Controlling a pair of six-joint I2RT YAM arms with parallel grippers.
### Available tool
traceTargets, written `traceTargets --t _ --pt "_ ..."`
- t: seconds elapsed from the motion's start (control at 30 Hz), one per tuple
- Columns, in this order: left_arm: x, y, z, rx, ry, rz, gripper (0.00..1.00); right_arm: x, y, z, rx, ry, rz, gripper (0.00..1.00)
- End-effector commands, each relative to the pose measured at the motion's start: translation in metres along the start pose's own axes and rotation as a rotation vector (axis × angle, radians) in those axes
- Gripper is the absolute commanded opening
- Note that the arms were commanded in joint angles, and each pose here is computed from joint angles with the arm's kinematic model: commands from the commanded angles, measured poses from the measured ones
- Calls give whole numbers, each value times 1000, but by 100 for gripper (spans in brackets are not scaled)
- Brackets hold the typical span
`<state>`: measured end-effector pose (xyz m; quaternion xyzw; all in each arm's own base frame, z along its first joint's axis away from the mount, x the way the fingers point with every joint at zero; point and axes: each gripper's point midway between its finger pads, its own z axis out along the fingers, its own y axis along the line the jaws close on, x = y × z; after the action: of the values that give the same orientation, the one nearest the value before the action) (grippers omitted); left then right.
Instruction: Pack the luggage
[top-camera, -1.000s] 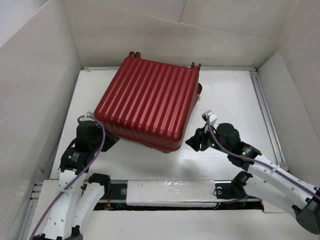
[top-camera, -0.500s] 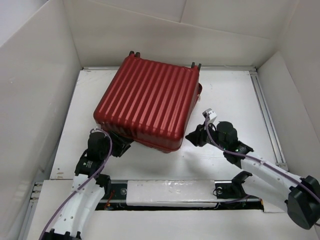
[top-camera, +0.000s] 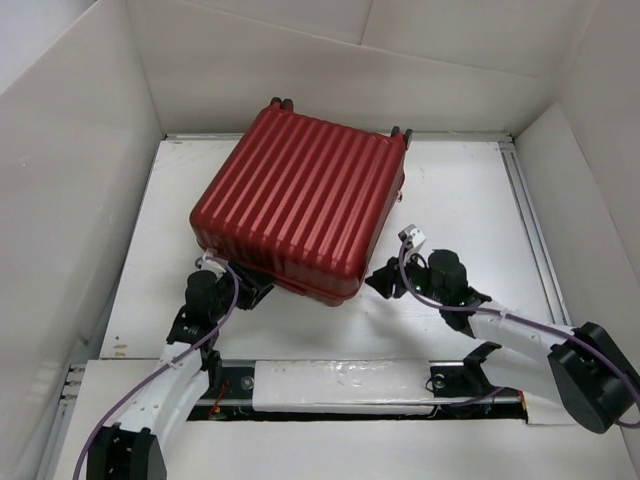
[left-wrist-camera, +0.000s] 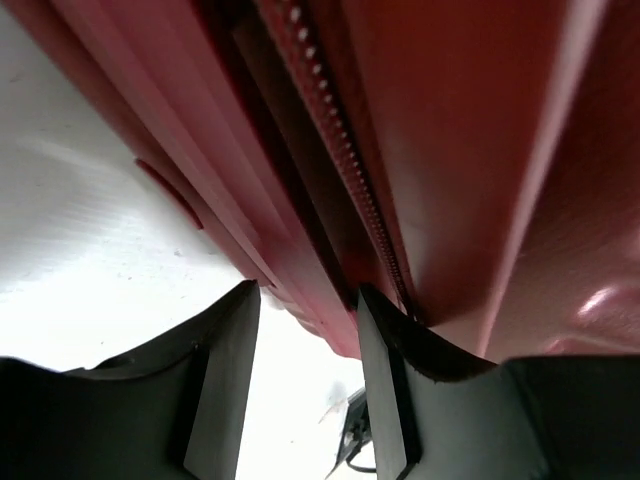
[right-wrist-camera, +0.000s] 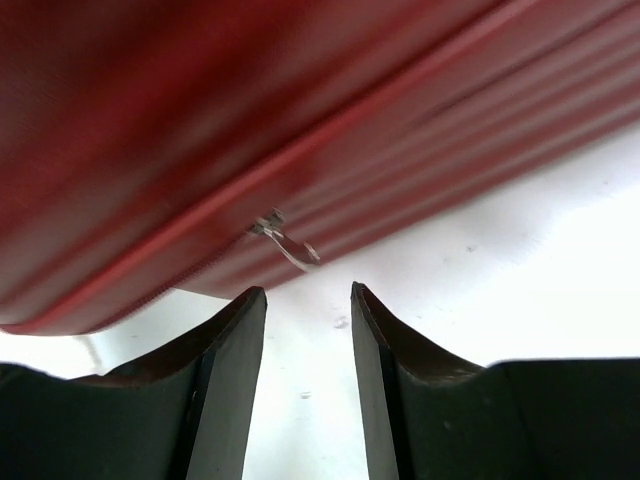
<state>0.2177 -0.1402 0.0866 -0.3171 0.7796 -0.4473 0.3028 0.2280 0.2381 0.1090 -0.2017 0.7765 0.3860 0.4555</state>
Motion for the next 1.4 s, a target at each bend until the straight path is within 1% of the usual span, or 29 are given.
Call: traceTargets --t 0.0,0.1,0.13,0.2,0.27,0.37,0.5,0.57,0.67,0.8,0.9,1.1,1.13,1.17,1.23,1.27,1.33,1.37 --pt "12 -13 -1 122 51 78 39 -18 -3 4 -2 -123 -79 46" --pt "13 -8 1 146 41 89 39 -23 -3 6 -14 -167 -119 44" --pt "15 2 2 130 36 83 37 -24 -3 7 -14 -172 -132 44" --pt "14 1 2 158 24 96 36 -19 -1 8 -27 -156 -145 44" --pt "13 3 2 164 10 112 36 -22 2 9 -13 -171 -163 44" --pt "12 4 0 182 -10 132 36 -27 7 11 -3 -199 -192 47" --pt "15 7 -1 195 -13 106 38 -27 12 11 -15 -207 -220 50" --pt "13 8 0 192 -23 105 39 -29 8 11 9 -214 -227 51" --pt "15 15 2 163 -12 103 39 -32 5 15 25 -214 -233 51" --pt "15 16 5 131 12 111 39 -44 5 19 26 -257 -260 51" --pt "18 20 6 122 27 127 36 -35 8 21 -5 -242 -262 50" --pt "21 16 4 150 46 167 35 -43 22 15 -53 -310 -276 42" --pt "19 11 4 159 42 171 33 -44 20 15 -43 -313 -274 39" --pt "19 11 4 159 41 182 31 -46 22 14 -46 -322 -276 35" --pt "20 4 3 194 46 196 27 -45 24 14 -53 -320 -286 30" --pt "21 6 3 194 46 197 26 -45 24 14 -53 -319 -286 21" --pt "22 3 2 208 50 202 24 -49 27 15 -53 -329 -287 14" --pt "23 4 1 213 57 229 23 -49 27 16 -40 -333 -285 9"
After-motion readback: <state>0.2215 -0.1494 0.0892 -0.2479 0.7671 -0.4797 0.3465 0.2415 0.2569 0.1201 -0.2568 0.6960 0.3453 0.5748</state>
